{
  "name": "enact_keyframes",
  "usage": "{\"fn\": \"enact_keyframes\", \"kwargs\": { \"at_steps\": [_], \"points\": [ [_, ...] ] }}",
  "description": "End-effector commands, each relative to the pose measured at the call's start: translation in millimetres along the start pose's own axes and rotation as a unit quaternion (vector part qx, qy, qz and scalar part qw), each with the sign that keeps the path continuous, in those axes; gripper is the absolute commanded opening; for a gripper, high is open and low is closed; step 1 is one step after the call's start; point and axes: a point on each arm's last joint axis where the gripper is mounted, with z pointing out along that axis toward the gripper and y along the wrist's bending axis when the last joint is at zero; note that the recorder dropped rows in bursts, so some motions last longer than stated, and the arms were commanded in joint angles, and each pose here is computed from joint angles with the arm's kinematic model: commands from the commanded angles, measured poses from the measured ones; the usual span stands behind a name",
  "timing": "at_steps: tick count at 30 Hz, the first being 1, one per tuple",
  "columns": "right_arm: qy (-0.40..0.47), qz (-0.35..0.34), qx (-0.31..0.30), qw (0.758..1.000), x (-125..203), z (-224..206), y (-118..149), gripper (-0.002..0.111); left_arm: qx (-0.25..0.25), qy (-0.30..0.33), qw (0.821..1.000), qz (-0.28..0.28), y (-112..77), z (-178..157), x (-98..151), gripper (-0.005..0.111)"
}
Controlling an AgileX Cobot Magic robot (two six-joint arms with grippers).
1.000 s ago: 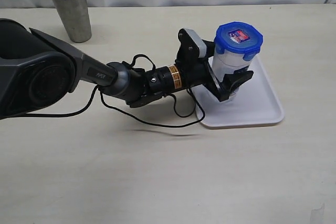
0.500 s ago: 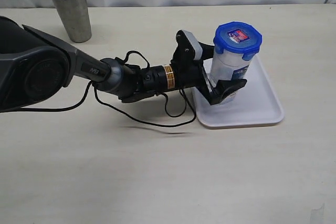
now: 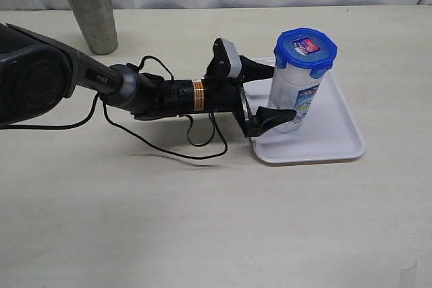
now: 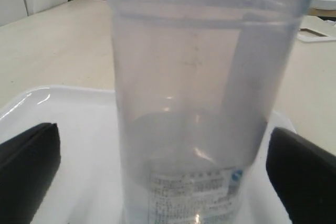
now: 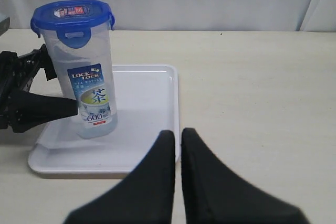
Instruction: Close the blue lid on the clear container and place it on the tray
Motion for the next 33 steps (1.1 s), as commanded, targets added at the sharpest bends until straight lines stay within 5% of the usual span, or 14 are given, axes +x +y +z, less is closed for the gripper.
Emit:
{"fn": "enact_keyframes", "kwargs": {
  "at_steps": [1, 17, 33],
  "points": [
    [-0.001, -0.005, 0.004, 1.000, 1, 0, -1, 0.004, 0.019, -0.001, 1.000, -0.001, 1.9, -6, -5, 0.104],
    [-0.001, -0.005, 0.004, 1.000, 1, 0, -1, 0.004, 0.027, 0.009, 0.999, -0.043, 28.2, -41, -2, 0.104],
    [-0.001, -0.005, 0.004, 1.000, 1, 0, -1, 0.004, 0.030, 0.093, 0.995, -0.012, 44.2, -72, -50, 0.104]
  ]
}}
